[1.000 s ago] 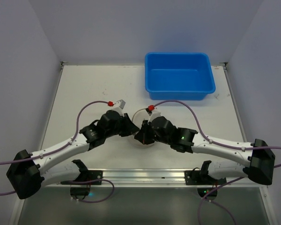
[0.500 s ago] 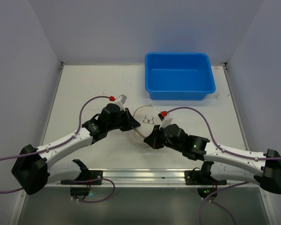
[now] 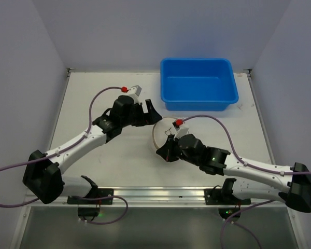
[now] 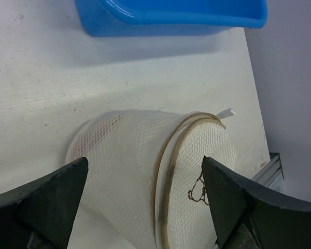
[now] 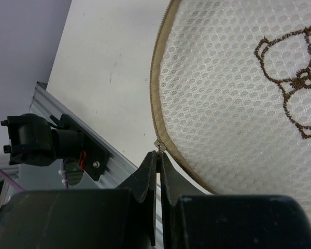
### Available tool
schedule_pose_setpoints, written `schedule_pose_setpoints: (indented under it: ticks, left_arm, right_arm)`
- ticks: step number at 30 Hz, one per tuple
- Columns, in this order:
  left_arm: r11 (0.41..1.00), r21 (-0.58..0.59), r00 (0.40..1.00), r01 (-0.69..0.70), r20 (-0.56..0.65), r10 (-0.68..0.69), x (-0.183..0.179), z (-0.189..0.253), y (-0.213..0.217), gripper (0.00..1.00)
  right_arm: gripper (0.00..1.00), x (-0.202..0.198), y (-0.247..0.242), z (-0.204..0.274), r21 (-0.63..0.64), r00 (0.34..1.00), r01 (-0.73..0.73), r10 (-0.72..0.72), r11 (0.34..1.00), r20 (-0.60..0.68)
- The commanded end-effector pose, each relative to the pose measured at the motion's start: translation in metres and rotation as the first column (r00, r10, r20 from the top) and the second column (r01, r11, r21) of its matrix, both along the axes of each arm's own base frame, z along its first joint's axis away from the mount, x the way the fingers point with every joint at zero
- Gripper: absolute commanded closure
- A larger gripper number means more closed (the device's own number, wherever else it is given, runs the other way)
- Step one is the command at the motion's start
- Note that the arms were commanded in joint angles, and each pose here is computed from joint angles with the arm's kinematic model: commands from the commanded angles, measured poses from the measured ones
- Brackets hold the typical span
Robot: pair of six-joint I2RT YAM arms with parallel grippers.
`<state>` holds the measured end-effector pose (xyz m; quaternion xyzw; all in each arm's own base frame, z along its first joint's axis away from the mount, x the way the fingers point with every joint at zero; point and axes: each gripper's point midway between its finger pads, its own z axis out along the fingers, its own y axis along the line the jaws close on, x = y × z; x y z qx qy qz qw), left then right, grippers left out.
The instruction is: Unzip the laundry bag and remove the bra
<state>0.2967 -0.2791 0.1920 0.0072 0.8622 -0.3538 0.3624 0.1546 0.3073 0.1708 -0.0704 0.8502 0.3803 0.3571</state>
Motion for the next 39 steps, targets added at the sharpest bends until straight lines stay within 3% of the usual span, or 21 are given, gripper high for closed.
schedule_pose_setpoints:
  ticks: [1,5,9,14,17,18,21,26,30,39]
  left_arm:
    - [0.998,0.004,0.998,-0.067,0.008,0.067,-0.004,0.008,0.017,0.04]
    - [0.991,-0.044,0.992,-0.128,-0.025,0.127,-0.028,0.000,0.035,0.03]
    - [0.989,-0.090,0.992,-0.121,-0.043,0.118,-0.051,-0.005,0.040,0.13]
    - [0.992,-0.118,0.997,-0.043,-0.074,0.034,-0.072,-0.016,0.015,0.28]
    - [0.995,-0.096,0.996,-0.006,-0.087,-0.002,-0.076,-0.024,0.002,0.56]
    - [0.996,-0.091,0.996,-0.001,-0.089,-0.007,-0.076,-0.025,0.001,0.75]
    - [0.998,-0.069,0.997,-0.013,-0.073,0.008,-0.070,-0.024,0.002,1.00]
    - [1.000,-0.004,0.999,-0.018,-0.037,0.018,-0.051,-0.018,0.006,1.00]
    - [0.999,-0.017,0.999,-0.033,-0.012,0.033,-0.033,-0.012,0.010,1.00]
    - [1.000,-0.006,1.000,-0.017,0.016,0.017,0.003,0.001,0.006,1.00]
  right_arm:
    - [1.00,0.006,0.019,0.028,0.054,0.999,-0.017,0.015,0.998,0.033]
    - [1.00,0.015,0.032,0.038,0.054,0.999,-0.008,0.005,0.998,0.048]
    - [1.00,0.018,0.041,0.037,0.056,0.999,-0.013,0.011,0.998,0.049]
    - [1.00,0.017,0.044,0.027,0.044,0.999,-0.021,0.019,0.999,0.029]
    - [1.00,0.016,0.040,0.023,0.038,1.000,-0.018,0.017,0.999,0.025]
    - [1.00,0.015,0.038,0.020,0.029,1.000,-0.017,0.016,0.999,0.022]
    - [1.00,0.012,0.025,0.012,0.010,1.000,0.001,-0.001,1.000,0.015]
    - [1.00,0.003,-0.002,-0.002,-0.012,1.000,0.024,-0.023,1.000,0.008]
    - [1.00,-0.005,-0.022,-0.014,-0.019,0.999,0.043,-0.043,0.999,-0.006]
    - [1.00,-0.009,-0.028,-0.015,-0.017,0.999,0.037,-0.037,0.999,-0.003]
